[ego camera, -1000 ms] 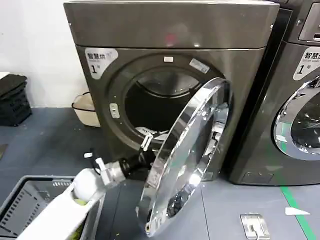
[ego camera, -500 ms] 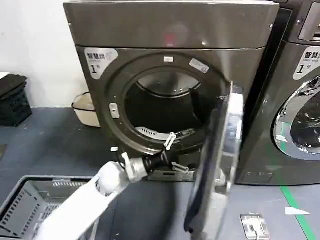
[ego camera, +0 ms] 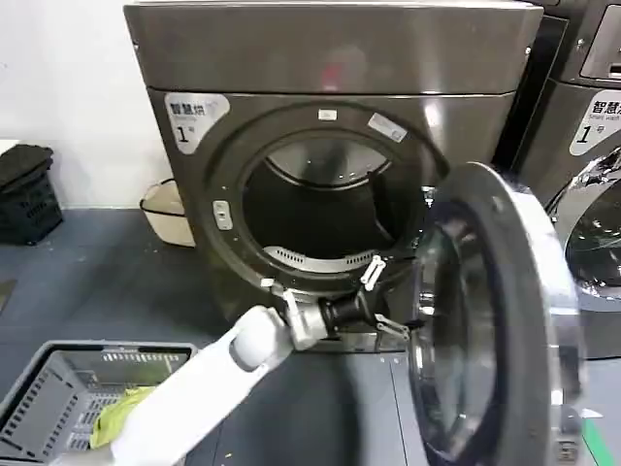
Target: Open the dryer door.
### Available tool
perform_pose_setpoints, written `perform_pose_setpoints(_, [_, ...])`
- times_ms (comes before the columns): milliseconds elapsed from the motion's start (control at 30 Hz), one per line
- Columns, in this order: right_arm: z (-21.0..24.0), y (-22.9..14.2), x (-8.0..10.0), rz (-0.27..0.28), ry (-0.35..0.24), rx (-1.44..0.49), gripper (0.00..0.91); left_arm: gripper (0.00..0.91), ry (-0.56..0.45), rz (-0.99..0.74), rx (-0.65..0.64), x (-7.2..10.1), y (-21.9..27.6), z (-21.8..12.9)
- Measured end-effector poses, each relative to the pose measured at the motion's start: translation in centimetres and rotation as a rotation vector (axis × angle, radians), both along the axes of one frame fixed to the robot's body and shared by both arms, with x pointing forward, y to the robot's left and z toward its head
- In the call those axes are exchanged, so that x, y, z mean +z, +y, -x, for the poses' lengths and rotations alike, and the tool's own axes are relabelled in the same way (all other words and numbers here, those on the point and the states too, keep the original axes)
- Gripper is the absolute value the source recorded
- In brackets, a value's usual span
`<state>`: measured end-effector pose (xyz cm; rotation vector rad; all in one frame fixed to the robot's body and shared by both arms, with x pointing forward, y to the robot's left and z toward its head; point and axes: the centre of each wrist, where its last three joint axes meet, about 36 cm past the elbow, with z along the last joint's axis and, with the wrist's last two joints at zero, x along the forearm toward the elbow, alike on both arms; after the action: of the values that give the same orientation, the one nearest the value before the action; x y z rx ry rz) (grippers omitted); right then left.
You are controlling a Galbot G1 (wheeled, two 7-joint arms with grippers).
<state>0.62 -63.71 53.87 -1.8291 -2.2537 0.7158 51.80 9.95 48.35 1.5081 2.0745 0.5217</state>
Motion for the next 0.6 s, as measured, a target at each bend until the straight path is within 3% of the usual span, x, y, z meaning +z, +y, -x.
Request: perform_pose_setpoints(600, [0.3, 0.3, 0.4, 0.007, -0.009, -0.010, 0.907, 0.907, 0.017, -0.039, -0.048, 0.1, -7.7, -2.2])
